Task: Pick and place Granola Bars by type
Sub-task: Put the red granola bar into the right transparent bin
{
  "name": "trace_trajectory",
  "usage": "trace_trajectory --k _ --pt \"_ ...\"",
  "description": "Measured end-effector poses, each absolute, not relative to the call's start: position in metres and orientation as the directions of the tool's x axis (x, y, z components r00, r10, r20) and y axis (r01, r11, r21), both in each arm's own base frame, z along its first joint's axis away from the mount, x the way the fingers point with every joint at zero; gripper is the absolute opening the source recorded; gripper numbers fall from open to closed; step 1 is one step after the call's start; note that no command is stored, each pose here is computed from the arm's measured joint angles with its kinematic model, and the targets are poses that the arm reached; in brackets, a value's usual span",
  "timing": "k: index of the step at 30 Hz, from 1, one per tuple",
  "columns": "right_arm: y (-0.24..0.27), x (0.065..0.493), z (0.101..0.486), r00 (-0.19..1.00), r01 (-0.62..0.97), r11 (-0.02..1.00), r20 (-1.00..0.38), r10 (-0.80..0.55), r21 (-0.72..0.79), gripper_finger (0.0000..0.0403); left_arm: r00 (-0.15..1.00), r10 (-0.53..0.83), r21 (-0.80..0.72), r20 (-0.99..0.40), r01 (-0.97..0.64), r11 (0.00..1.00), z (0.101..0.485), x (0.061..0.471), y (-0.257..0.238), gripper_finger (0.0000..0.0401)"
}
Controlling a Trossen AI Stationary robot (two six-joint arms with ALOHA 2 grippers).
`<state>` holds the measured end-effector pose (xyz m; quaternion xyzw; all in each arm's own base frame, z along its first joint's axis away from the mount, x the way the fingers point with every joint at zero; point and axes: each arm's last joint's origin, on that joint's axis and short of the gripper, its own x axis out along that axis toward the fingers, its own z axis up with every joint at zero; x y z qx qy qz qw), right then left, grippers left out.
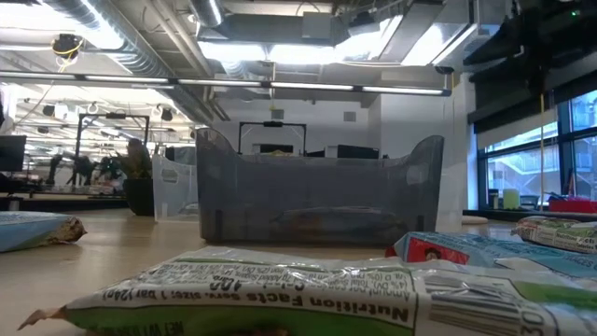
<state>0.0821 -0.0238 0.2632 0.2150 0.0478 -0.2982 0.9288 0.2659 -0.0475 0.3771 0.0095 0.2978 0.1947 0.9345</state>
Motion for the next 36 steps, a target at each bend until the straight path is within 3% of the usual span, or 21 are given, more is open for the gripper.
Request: trace_trajectory --k 5,9,13,24,28,36 --pt "-0.025 0.097 0.274 0.713 0.693 0.591 -0.517 -0.475 0.413 0.02 0.778 0.401 0.13 -0.484 -0.389 0.912 0.369 0.238 -0.04 0.0252" --pt "-0.025 0.112 0.271 0.542 0.832 0.381 -0.74 -0.399 0.404 0.02 0.833 0.396 0.041 -0.387 -0.413 0.91 0.346 0.215 -0.03 0.0251" --pt "-0.026 0.128 0.252 0.383 0.92 0.213 -0.87 -0.311 0.329 0.02 0.884 0.343 -0.053 -0.317 -0.377 0.925 0.318 0.196 -0.022 0.0251" --pt "-0.02 0.15 0.191 0.098 0.994 -0.031 -0.991 -0.095 0.101 0.02 0.887 0.333 -0.174 -0.318 -0.4 0.9 0.271 0.164 -0.009 0.0251" --pt "-0.016 0.155 0.177 0.128 0.986 -0.098 -0.989 -0.078 0.135 0.02 0.894 0.305 -0.148 -0.329 -0.368 0.918 0.271 0.162 -0.01 0.0251" --pt "-0.014 0.158 0.16 0.126 0.986 -0.103 -0.99 -0.065 0.132 0.02 0.902 0.269 -0.106 -0.338 -0.32 0.941 0.27 0.162 -0.011 0.0251"
